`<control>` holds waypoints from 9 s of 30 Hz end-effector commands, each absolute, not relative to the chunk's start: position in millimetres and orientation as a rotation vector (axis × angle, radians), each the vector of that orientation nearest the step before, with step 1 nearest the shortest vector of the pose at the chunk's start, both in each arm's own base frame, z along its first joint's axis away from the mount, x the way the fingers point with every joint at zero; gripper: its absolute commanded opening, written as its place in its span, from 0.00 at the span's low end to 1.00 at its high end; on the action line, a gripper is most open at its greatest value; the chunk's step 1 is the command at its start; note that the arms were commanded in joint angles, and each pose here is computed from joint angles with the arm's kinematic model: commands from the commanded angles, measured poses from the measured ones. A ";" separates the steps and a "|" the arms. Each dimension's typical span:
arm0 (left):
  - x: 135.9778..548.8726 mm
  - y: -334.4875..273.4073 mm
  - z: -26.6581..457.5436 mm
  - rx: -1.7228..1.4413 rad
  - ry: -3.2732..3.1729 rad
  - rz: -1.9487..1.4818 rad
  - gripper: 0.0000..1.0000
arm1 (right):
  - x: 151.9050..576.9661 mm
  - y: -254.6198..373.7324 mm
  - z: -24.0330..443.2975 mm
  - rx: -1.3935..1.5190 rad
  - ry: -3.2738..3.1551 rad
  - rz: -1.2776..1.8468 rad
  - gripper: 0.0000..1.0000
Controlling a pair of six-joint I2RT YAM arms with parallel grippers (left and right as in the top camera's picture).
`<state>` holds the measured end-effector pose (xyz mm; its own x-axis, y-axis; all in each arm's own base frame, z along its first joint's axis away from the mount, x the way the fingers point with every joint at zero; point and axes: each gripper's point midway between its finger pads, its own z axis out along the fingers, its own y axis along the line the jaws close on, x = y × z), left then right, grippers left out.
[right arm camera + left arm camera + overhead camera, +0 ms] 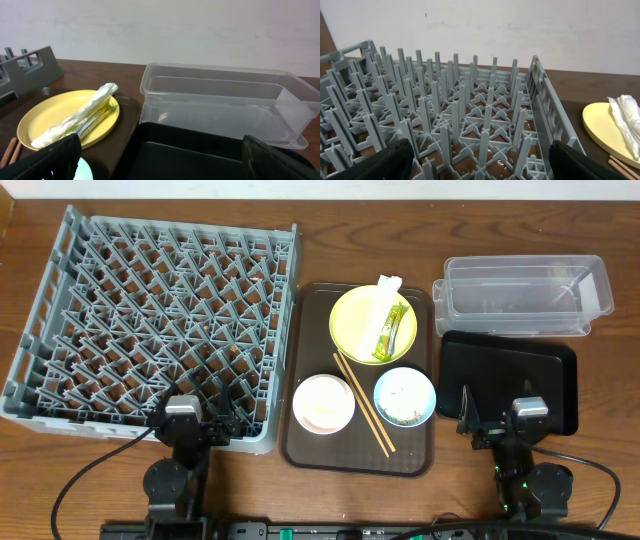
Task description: Sort waste into correct bins and load items into the dishwasher
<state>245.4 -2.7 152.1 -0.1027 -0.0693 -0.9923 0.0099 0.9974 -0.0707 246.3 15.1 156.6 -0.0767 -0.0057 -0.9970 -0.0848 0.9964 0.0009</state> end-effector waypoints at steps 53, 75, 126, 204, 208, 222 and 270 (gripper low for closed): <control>244.8 -3.4 139.5 -0.036 1.714 -0.063 0.89 | 246.6 10.9 155.1 -0.060 1.652 0.037 0.99; 237.2 -5.6 183.0 -0.179 1.965 -0.167 0.89 | 253.4 2.5 186.2 0.132 1.758 0.125 0.99; 241.4 -5.6 171.7 -0.238 2.492 -0.128 0.89 | 432.0 188.1 105.3 -0.133 2.533 0.353 0.77; 238.9 -5.6 167.7 -0.240 2.507 -0.127 0.90 | 402.0 188.0 21.4 0.176 2.763 0.179 0.03; 238.9 -5.6 167.7 -0.240 2.507 -0.127 0.90 | 411.1 177.7 45.8 0.216 2.708 0.205 0.01; 239.0 -5.6 167.7 -0.240 2.507 -0.127 0.89 | 452.7 8.2 150.9 0.964 2.261 0.218 0.24; 238.8 -5.6 167.6 -0.241 2.507 -0.127 0.89 | 250.3 199.9 37.1 -0.579 2.784 0.235 0.40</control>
